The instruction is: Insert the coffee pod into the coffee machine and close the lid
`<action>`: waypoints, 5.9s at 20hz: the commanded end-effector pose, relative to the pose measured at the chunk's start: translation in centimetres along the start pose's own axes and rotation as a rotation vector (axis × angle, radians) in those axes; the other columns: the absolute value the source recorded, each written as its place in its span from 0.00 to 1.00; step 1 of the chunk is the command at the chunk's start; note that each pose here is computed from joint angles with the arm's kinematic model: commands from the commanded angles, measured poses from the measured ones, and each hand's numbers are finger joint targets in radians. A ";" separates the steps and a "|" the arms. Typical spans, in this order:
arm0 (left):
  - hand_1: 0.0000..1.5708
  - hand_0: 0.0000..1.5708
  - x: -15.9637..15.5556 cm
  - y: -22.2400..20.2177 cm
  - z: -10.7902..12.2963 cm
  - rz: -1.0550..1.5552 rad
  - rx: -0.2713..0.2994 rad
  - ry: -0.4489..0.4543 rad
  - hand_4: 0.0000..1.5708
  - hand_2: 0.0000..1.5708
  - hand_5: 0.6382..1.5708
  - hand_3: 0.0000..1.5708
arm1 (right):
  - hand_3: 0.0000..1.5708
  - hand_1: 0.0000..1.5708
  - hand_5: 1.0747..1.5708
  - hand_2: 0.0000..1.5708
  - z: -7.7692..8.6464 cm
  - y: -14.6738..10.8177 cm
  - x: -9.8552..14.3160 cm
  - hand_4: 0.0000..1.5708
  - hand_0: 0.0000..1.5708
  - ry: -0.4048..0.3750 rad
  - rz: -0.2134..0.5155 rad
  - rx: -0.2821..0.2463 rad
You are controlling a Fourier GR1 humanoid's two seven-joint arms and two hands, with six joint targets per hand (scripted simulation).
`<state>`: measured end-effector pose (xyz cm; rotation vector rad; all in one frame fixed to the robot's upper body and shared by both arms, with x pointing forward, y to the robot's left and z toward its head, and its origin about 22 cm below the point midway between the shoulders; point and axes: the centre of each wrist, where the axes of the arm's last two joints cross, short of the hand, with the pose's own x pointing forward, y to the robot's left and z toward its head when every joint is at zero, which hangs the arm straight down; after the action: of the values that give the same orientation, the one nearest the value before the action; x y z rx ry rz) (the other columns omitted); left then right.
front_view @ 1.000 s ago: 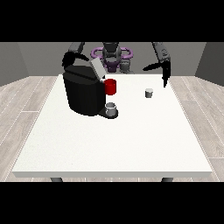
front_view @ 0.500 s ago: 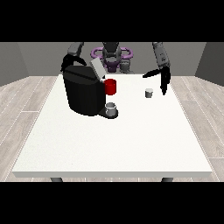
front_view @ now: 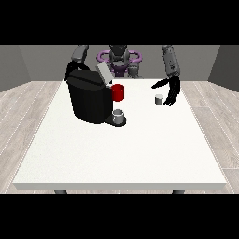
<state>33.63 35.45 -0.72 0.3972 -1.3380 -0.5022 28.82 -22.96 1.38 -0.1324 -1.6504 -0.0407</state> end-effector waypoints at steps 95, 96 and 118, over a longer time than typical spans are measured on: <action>0.76 0.76 26.5 5.8 -8.0 -0.434 0.081 -0.428 0.32 0.81 1.00 0.76 | 0.00 0.00 1.00 0.00 -2.9 1.9 2.0 0.33 0.00 -0.089 -0.053 0.010; 0.76 0.76 25.1 5.1 -8.3 -0.424 0.094 -0.402 0.33 0.81 1.00 0.76 | 0.00 0.00 1.00 0.00 -3.0 2.3 3.5 0.31 0.00 -0.056 -0.060 0.035; 0.71 0.71 26.0 5.1 -8.3 -0.457 0.101 -0.365 0.28 0.74 1.00 0.63 | 0.00 0.00 1.00 0.00 -2.7 1.3 1.9 0.26 0.00 -0.055 -0.061 0.015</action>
<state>46.27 25.86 22.52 0.7184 -1.6662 -0.9031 31.79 -21.47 3.70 -0.0784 -1.7270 -0.0800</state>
